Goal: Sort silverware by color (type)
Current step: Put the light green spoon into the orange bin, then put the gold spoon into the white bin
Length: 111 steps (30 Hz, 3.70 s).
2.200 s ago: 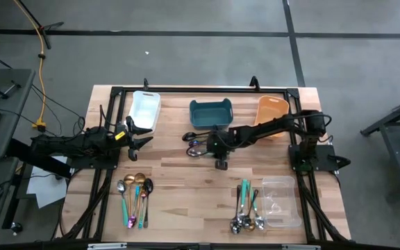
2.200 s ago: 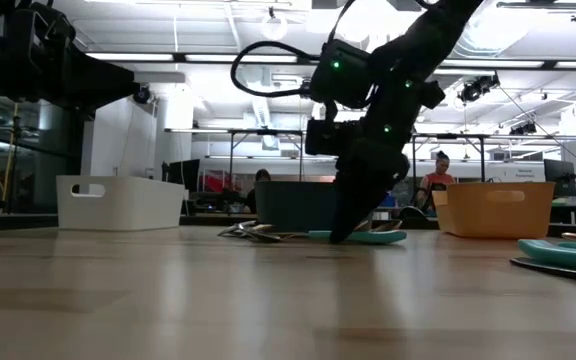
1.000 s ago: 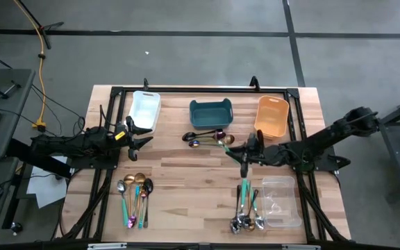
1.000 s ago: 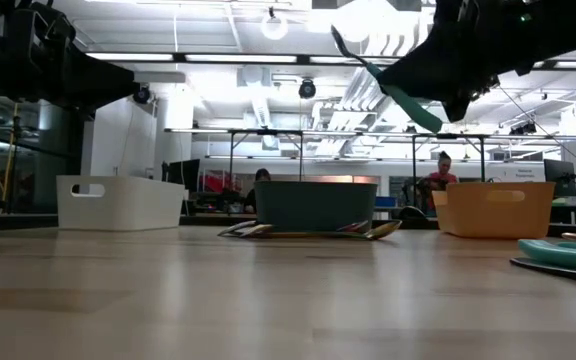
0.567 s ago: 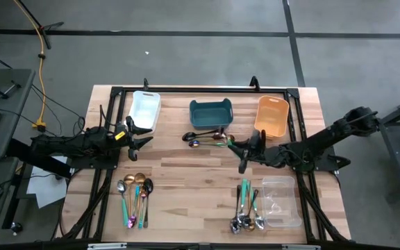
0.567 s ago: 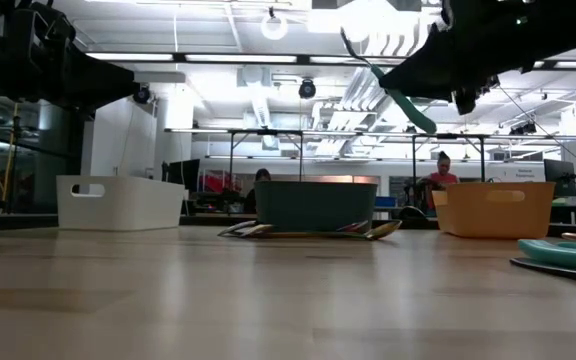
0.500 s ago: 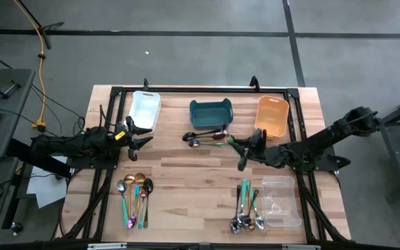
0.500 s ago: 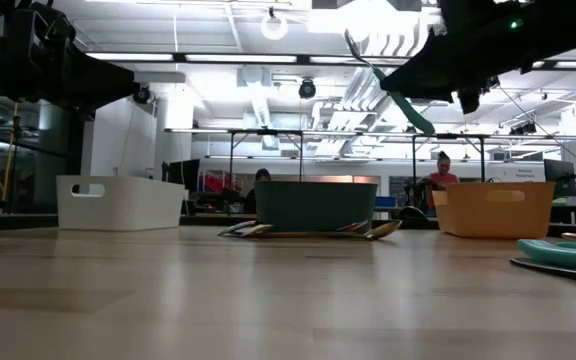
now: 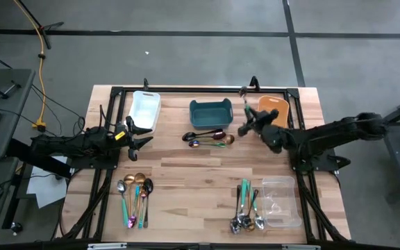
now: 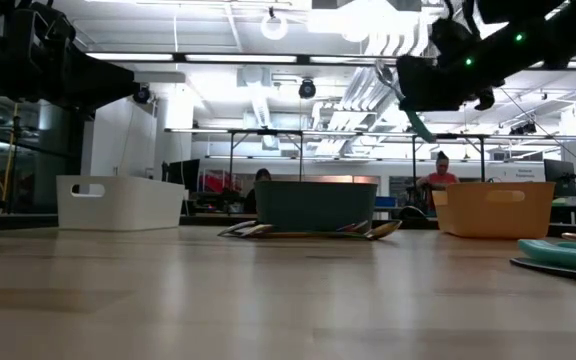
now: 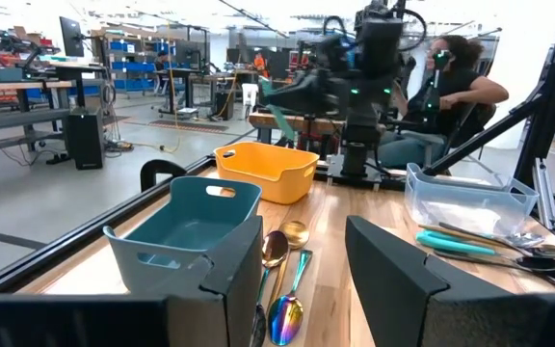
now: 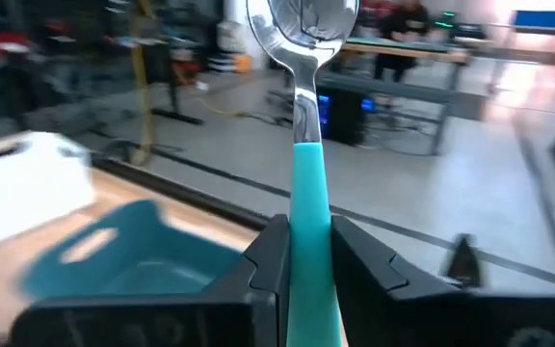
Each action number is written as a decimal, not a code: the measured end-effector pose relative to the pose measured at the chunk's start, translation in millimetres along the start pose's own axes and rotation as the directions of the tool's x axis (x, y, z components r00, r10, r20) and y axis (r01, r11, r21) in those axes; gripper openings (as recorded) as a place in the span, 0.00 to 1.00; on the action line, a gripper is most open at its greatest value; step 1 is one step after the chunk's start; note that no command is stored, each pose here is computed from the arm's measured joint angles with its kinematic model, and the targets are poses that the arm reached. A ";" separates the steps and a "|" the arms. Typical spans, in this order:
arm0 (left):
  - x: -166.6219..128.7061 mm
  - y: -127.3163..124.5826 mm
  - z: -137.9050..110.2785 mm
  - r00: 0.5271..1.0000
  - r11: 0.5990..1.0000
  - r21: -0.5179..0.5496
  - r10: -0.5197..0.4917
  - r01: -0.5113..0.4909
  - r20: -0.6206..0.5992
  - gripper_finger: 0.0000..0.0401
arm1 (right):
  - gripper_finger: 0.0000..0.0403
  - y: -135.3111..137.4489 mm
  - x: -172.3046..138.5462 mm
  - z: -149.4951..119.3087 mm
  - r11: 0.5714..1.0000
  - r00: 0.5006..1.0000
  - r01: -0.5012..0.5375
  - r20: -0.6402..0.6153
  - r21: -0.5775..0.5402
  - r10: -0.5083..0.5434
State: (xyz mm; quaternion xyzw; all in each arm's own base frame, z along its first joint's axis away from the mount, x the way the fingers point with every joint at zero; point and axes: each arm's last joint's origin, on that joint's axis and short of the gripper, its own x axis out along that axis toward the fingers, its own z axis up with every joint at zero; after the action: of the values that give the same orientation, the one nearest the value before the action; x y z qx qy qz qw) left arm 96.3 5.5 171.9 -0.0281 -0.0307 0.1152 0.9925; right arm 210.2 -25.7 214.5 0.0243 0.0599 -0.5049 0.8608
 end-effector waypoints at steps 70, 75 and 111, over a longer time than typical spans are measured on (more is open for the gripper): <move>0.0 0.0 0.0 1.000 1.000 0.000 0.000 0.000 0.000 0.36 | 0.44 -61.6 11.2 44.4 0.807 0.771 -0.419 -0.307 0.417 0.559; 0.0 0.0 0.0 1.000 1.000 0.000 -0.001 0.001 0.000 0.36 | 0.44 -23.2 -0.2 18.6 0.632 0.664 -0.641 -0.098 0.436 0.741; 0.0 0.0 0.0 1.000 1.000 0.000 -0.001 0.001 0.000 0.36 | 0.44 61.3 -29.2 -35.6 0.408 0.405 -0.912 0.058 -0.040 0.912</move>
State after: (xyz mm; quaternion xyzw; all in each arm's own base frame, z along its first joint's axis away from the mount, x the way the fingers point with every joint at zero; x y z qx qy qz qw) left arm 96.3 5.5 171.9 -0.0281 -0.0308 0.1149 0.9925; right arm 246.8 33.2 181.7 0.0344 0.0073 0.0444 0.9984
